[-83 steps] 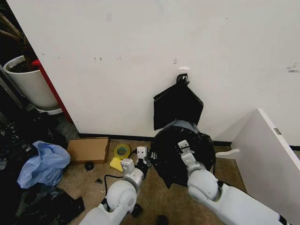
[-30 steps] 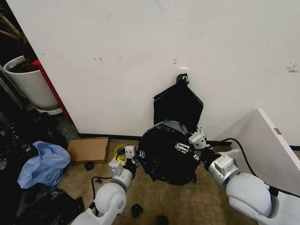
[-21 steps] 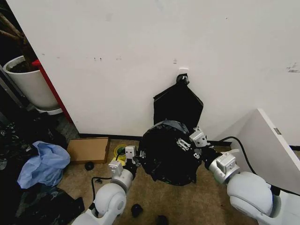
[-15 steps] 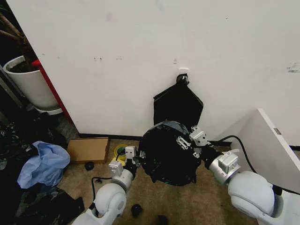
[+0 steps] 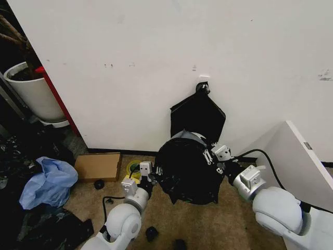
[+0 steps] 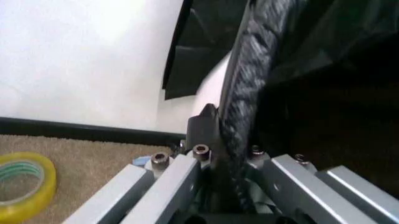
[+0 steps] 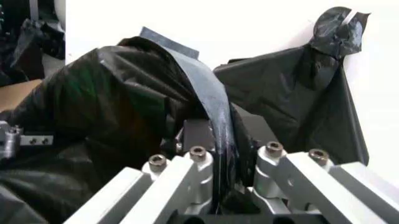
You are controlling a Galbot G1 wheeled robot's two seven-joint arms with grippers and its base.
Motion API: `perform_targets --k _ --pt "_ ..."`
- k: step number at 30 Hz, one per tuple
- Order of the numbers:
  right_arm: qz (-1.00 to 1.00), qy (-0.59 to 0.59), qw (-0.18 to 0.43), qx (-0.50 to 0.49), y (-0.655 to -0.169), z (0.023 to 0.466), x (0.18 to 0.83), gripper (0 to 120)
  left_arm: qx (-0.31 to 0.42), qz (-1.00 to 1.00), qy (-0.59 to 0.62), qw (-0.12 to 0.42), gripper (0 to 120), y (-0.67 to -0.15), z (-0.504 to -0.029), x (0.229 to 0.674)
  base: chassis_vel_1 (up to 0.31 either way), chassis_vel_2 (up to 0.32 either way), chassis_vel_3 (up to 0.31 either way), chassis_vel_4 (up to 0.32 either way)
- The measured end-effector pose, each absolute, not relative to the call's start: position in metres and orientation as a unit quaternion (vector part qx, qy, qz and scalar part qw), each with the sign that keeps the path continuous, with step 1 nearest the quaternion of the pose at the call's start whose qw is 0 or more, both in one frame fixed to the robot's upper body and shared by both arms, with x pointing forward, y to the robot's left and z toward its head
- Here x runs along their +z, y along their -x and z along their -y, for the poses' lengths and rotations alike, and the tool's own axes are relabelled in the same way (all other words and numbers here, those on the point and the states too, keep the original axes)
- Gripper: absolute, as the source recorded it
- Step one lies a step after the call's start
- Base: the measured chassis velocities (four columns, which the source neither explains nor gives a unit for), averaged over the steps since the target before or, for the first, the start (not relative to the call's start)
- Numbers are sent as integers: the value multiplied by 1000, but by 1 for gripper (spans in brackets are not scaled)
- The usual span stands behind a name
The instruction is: Place the garbage bag over the trash bin.
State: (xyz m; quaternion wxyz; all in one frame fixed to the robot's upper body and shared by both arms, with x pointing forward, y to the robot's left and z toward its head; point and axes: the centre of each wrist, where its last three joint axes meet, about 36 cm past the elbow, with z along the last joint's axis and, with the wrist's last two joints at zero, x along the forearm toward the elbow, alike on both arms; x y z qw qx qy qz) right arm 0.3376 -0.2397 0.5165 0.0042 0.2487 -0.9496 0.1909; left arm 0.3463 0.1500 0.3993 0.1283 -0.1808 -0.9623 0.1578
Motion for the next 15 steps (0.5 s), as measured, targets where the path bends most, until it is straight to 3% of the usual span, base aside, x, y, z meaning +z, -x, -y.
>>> perform_targets --k 10,15 --pt "949 -255 -16 183 -332 238 525 4 153 963 177 132 0 -349 -151 394 0 0 0 0" --pt "948 -264 -21 176 -330 235 523 19 154 962 178 136 0 -347 -149 393 0 0 0 0"
